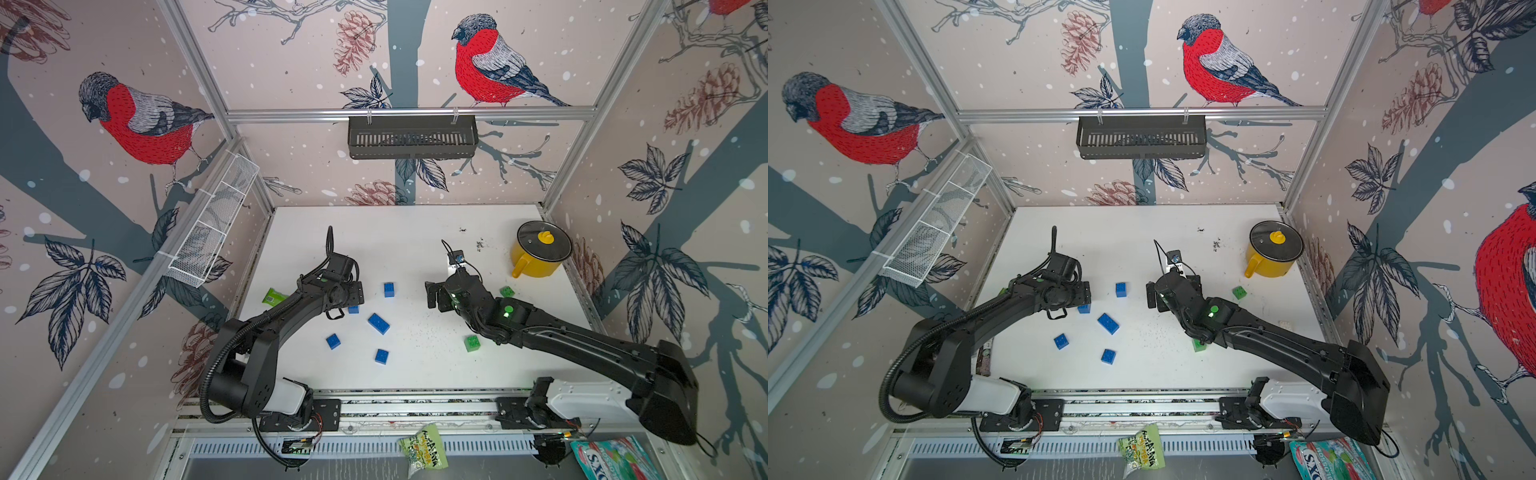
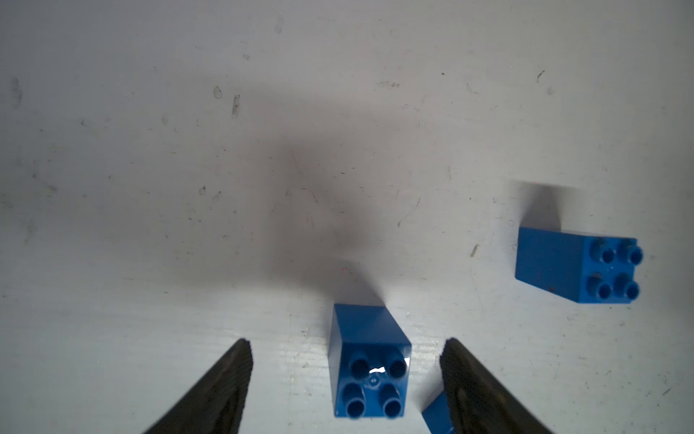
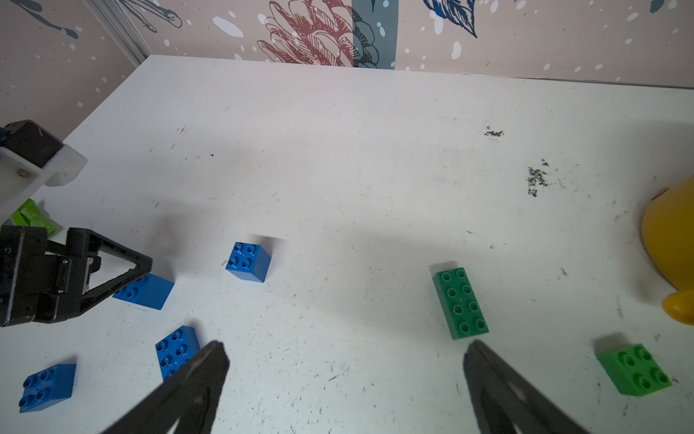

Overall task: Assemble the letter h with lego
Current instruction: Adjust the lego brick at the center of the board.

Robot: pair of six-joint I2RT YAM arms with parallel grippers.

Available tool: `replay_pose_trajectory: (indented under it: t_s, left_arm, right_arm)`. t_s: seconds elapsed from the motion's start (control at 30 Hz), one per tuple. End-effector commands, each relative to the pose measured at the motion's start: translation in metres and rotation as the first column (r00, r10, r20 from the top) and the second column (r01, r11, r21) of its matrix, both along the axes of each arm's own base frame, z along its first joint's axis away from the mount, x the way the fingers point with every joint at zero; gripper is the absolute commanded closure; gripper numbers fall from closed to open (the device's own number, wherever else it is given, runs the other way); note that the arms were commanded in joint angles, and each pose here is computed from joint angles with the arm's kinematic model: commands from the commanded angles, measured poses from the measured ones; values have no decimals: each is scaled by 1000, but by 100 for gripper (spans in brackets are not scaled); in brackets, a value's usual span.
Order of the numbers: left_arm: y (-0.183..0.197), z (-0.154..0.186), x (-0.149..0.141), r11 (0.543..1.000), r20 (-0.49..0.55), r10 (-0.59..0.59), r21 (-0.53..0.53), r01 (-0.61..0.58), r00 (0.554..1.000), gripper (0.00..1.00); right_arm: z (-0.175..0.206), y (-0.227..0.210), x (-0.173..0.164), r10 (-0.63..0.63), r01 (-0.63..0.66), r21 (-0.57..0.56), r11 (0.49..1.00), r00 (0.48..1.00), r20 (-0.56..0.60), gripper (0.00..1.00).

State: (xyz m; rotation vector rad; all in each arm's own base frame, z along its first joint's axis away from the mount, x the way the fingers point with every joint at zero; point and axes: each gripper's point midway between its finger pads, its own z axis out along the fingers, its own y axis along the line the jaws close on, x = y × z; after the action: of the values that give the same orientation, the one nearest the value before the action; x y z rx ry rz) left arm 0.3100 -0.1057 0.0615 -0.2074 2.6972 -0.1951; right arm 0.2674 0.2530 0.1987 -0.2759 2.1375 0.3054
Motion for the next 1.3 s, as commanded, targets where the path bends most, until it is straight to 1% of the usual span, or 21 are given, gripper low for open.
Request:
replay_pose_trajectory:
  t_s: [0.0,0.07,0.27,0.3,0.43,0.83,0.9,1.0,1.1,1.27]
  left_arm:
    - [-1,-6,-7,1000,-42,-18,24,19,999,22]
    - [-3,-9,-9,999,-56,-25,39,27,998,24]
    - [0,-16,-13,996,-84,-25,86,32,996,28]
    - [1,-17,-13,996,-86,-23,90,30,996,28]
    - [0,-20,-11,995,-98,-20,96,30,995,34]
    - [-3,-23,-11,992,-110,-36,117,49,993,44]
    - [-3,-23,-11,992,-111,-39,118,52,993,48]
    - [-2,-24,-11,991,-112,-38,125,52,993,49]
    - [-3,-23,-10,991,-110,-41,125,55,993,53]
    - [-3,-25,-9,990,-113,-47,128,61,992,56]
  right_arm:
    - [3,0,1,-19,19,-13,1000,1000,13,1]
    - [1,0,1,-24,24,-22,999,1000,12,1]
    - [3,6,-1,-8,8,-21,1000,1000,0,1]
    - [-2,8,-1,-5,4,-37,999,1000,-9,1]
    - [-6,14,-2,8,-9,-48,999,1000,-20,1]
    - [-18,31,-6,29,-34,-89,995,998,-57,1]
    - [-20,34,-6,33,-39,-98,994,998,-62,0]
    - [-23,39,-7,40,-47,-104,993,997,-67,1]
    - [-26,43,-8,46,-54,-103,993,996,-77,1]
    - [-31,51,-10,70,-79,-93,993,992,-101,0]
